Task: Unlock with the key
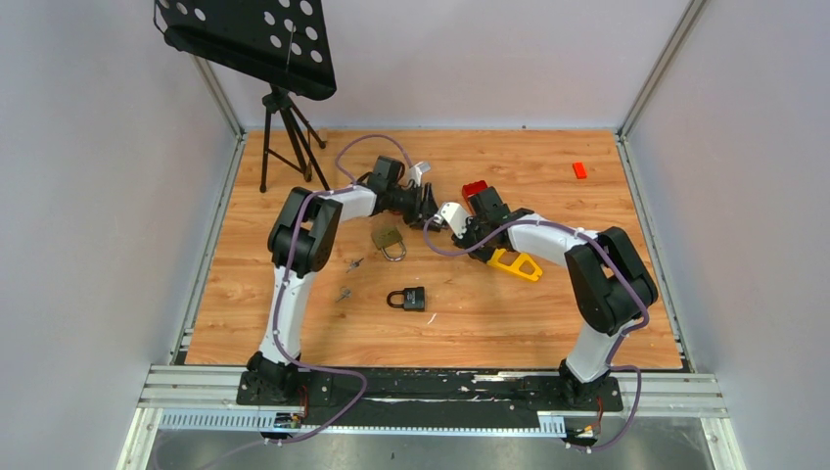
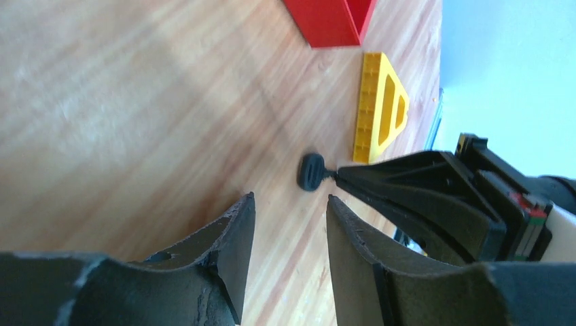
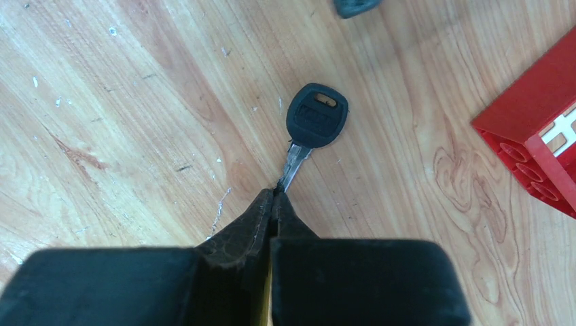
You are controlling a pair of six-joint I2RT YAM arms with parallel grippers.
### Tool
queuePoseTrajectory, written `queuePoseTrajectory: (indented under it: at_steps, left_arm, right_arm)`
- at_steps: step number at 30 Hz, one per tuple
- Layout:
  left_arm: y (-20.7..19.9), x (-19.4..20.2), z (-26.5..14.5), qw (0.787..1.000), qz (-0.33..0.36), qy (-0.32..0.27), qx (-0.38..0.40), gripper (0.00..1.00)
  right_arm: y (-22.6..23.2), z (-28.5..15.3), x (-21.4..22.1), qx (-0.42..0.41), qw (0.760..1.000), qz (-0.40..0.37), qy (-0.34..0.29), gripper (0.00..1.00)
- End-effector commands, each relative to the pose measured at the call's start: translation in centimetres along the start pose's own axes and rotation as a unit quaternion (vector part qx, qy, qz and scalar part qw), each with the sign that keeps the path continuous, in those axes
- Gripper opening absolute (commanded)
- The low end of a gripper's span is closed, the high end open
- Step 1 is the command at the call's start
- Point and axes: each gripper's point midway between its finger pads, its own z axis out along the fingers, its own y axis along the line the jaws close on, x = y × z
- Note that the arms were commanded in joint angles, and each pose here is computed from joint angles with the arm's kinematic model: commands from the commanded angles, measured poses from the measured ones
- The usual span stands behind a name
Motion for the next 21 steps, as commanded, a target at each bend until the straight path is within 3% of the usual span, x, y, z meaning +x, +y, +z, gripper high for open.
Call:
queuePoseTrajectory:
  at_steps: [1,13,21]
  left_arm:
    - [1.1,-0.4,1.4,1.0,0.011,0.013,-0.02,0.51]
    - [1.3,3.2,4.7,0.997,0.005,0.078,-0.015,0.53]
    - [1.1,6.0,5.3,0.993,-0.002,0.116,0.009,0.48]
  right_arm:
    - [1.0,0.9,3.1,-0.018,0.999,0.013,0.046,0.0]
    - [0.7,1.3,3.0,-0.015,0.999,0.014,0.048,0.0]
    - [0.5,1.9,3.1,-0.014,0.998,0.016,0.053,0.0]
